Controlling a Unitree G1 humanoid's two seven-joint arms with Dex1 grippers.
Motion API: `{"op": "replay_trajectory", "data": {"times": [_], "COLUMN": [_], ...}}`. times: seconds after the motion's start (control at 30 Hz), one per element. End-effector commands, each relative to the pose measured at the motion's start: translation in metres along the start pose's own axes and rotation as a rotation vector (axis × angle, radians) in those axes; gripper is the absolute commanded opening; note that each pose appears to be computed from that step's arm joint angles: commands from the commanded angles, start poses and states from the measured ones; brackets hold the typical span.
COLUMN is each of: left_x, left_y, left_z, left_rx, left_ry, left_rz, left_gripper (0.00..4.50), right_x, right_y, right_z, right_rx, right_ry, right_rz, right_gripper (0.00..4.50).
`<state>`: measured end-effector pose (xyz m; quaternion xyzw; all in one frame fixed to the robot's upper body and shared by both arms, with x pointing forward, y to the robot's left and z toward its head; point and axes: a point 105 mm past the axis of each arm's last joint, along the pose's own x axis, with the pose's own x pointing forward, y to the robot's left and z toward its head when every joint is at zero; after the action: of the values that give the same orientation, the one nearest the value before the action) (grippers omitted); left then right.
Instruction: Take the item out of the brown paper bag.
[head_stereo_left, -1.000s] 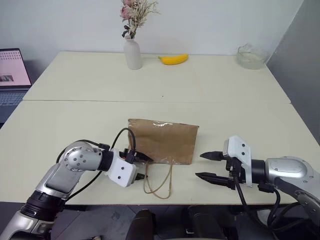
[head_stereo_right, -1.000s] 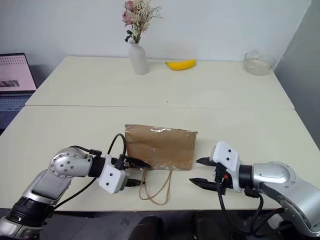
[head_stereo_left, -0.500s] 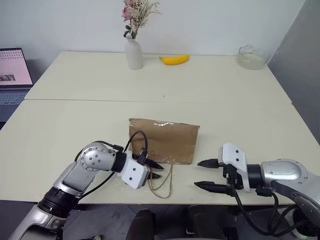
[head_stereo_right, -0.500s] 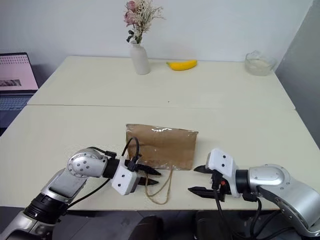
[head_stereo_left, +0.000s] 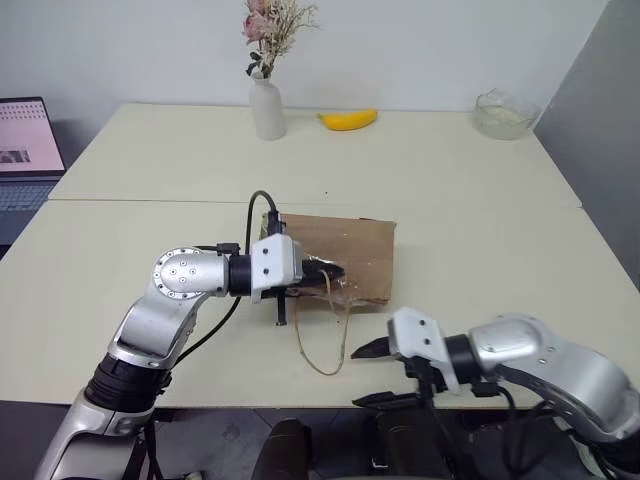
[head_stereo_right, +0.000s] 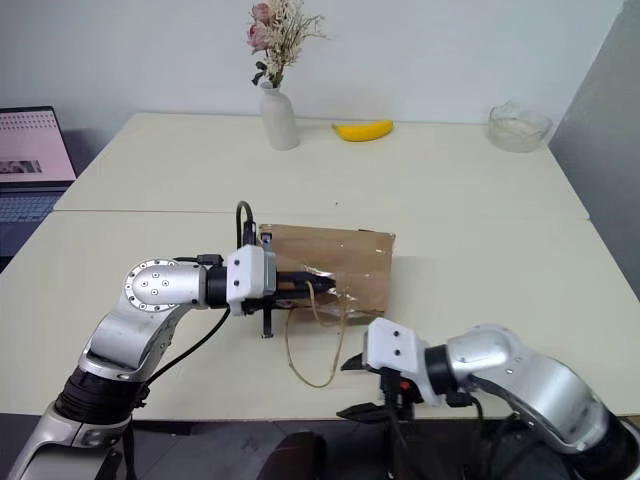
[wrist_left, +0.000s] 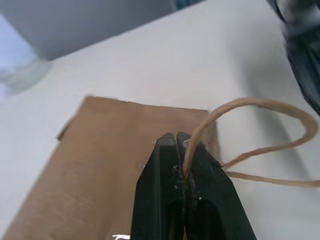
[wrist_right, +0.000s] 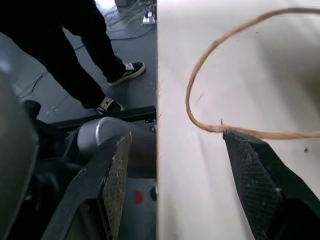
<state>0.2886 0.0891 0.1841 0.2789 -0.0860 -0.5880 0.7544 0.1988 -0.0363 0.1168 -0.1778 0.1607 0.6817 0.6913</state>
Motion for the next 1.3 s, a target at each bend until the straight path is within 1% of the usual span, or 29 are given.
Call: {"op": "replay_trajectory", "data": {"times": [0.03, 0.3, 0.4, 0.5, 0.57, 0.63, 1.03, 1.13, 1.2, 1.23, 1.3], "left_x": [-0.002, -0.002, -0.003, -0.003, -0.003, -0.004, -0.009, -0.009, -0.008, -0.007, -0.006], "left_y": [0.007, 0.006, 0.008, 0.012, 0.016, 0.019, 0.034, 0.034, 0.032, 0.029, 0.026], "left_z": [0.01, 0.008, 0.007, 0.008, 0.009, 0.009, 0.01, 0.011, 0.01, 0.009, 0.009], "left_rx": [0.03, 0.038, 0.038, 0.033, 0.031, 0.036, 0.025, 0.029, 0.032, 0.037, 0.041], "left_ry": [-0.021, -0.009, -0.008, -0.012, -0.015, -0.011, -0.012, -0.01, -0.008, -0.004, -0.003], "left_rz": [0.031, 0.037, 0.045, 0.057, 0.064, 0.069, 0.124, 0.123, 0.116, 0.105, 0.093], "left_gripper": [0.02, 0.02, 0.0, 0.0, 0.0, 0.0, 0.0, 0.0, 0.0, 0.0, 0.0], "right_x": [0.014, 0.027, 0.03, 0.033, 0.036, 0.038, 0.043, 0.037, 0.029, 0.021, 0.011], "right_y": [-0.009, -0.018, -0.019, -0.019, -0.022, -0.025, -0.033, -0.032, -0.032, -0.027, -0.02], "right_z": [0.006, 0.006, 0.003, 0.0, -0.003, -0.006, -0.021, -0.013, -0.003, 0.002, 0.006], "right_rx": [-0.058, -0.13, -0.131, -0.131, -0.131, -0.13, -0.114, -0.132, -0.172, -0.186, -0.202], "right_ry": [-0.005, 0.037, 0.049, 0.05, 0.056, 0.064, 0.1, 0.06, 0.017, -0.002, -0.015], "right_rz": [-0.011, -0.015, -0.008, 0.019, 0.028, 0.032, 0.008, 0.004, -0.013, 0.003, 0.011], "right_gripper": [3.07, 3.07, 2.46, 1.45, 0.62, 0.05, 0.05, 0.05, 0.05, 0.05, 0.4]}}
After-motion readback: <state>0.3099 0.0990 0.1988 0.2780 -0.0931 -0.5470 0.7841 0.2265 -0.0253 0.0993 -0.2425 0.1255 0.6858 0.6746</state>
